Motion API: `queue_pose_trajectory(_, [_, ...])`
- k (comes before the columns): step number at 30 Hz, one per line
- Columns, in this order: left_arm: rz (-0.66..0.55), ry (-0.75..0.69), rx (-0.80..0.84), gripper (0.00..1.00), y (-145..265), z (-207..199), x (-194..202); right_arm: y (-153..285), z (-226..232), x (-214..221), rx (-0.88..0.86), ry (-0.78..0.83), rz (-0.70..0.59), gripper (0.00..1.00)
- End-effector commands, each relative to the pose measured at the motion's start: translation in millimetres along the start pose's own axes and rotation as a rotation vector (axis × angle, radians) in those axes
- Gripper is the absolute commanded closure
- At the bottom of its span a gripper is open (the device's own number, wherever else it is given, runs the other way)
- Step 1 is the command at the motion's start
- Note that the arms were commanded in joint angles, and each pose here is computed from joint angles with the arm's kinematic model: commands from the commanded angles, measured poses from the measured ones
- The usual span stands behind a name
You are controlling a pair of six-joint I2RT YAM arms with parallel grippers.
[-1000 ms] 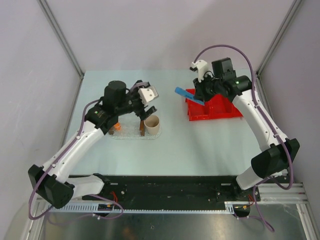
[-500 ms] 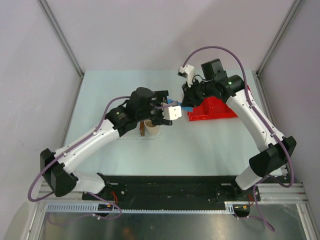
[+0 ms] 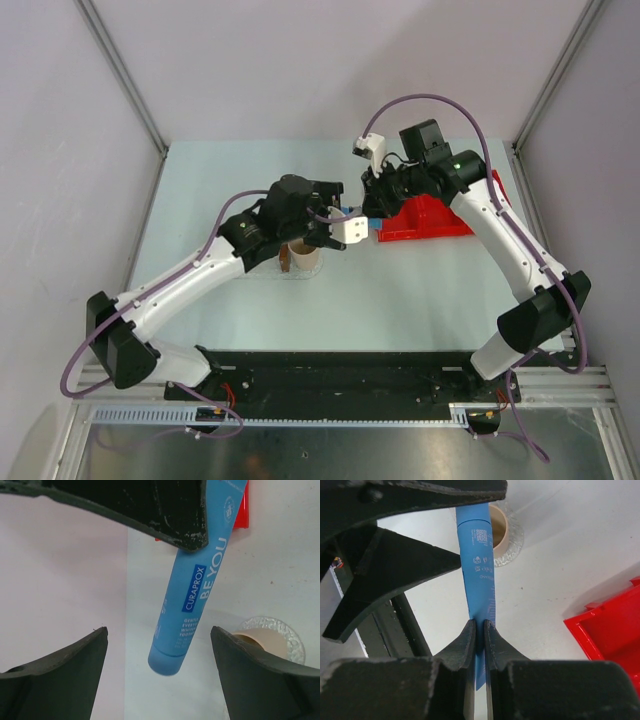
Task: Prepare toiletry sets of a toothbrush and toothpaste on the tray
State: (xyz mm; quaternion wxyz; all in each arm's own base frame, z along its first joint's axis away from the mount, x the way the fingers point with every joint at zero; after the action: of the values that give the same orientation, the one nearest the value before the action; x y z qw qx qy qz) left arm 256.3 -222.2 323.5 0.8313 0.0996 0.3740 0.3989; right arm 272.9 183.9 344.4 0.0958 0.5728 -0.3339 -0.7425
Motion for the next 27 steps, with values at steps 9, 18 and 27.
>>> queue_pose_trajectory(9, [0.015, -0.031, 0.005, 0.22, -13, -2, 1, 24, 15, -20, -0.023, 0.067, -0.101, 1.0])
queue_pose_trajectory(18, [0.044, -0.032, 0.025, 0.53, -15, -11, 9, 27, 17, -19, -0.01, 0.077, -0.103, 1.0])
queue_pose_trajectory(27, [0.073, -0.001, 0.005, 0.9, -13, -12, 13, 28, 16, -21, 0.013, 0.068, -0.111, 1.0])
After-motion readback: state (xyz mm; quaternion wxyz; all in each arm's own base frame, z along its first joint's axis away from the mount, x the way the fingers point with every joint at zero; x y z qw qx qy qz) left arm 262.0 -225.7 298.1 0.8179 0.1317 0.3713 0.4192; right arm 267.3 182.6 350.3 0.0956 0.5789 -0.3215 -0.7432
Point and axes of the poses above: each gripper's point midway between its finger pads, its own y axis back along the fingers, its own z axis along the line the jaws close on, x = y × z, the point moved 10 cm from there along y, back along the fingers, and after that the axes turned 5 degrees about y, right-handed, at the moved point
